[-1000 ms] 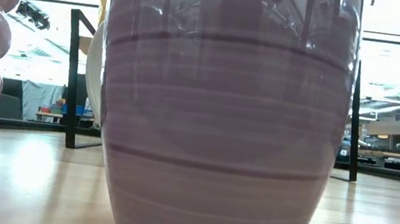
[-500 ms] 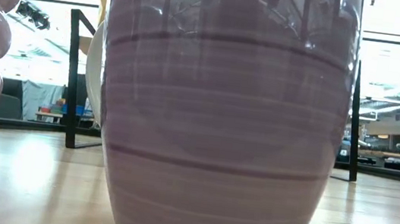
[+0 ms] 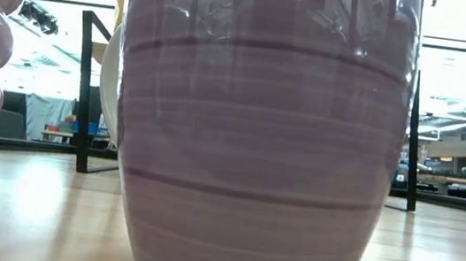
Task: Place coffee mugs
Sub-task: Put the blue mug on the shelf
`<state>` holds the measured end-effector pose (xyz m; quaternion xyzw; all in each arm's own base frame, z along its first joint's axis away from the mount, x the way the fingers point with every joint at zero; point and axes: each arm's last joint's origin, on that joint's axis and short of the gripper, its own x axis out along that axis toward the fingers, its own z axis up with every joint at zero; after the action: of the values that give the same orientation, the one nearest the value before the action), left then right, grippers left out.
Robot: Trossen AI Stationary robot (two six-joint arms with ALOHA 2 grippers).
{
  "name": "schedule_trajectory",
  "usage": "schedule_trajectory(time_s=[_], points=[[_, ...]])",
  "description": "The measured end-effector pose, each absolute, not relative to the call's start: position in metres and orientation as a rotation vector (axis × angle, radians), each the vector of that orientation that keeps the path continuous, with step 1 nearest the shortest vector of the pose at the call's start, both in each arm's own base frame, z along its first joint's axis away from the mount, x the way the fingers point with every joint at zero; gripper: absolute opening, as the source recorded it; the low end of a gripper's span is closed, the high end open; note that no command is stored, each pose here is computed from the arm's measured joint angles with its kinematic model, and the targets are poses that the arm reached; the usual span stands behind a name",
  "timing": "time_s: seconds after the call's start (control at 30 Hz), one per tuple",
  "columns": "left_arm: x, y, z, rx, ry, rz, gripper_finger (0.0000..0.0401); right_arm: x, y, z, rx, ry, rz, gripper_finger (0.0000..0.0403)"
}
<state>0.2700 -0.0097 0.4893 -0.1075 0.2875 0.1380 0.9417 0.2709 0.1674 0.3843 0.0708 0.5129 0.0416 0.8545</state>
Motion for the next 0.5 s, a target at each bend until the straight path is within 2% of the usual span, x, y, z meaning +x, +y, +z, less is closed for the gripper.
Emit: schedule_trajectory(time_s=[0.27, 0.5], points=[[0.274, -0.01, 0.495, -0.232, 0.518, 0.272, 0.0117, 0.273, 0.21, 0.354, 0.188, 1.225, 0.16, 0.0184], [0.274, -0.01, 0.495, -0.234, 0.514, 0.271, 0.0117, 0.268, 0.235, 0.338, -0.074, 1.252, 0.376, 0.0184]])
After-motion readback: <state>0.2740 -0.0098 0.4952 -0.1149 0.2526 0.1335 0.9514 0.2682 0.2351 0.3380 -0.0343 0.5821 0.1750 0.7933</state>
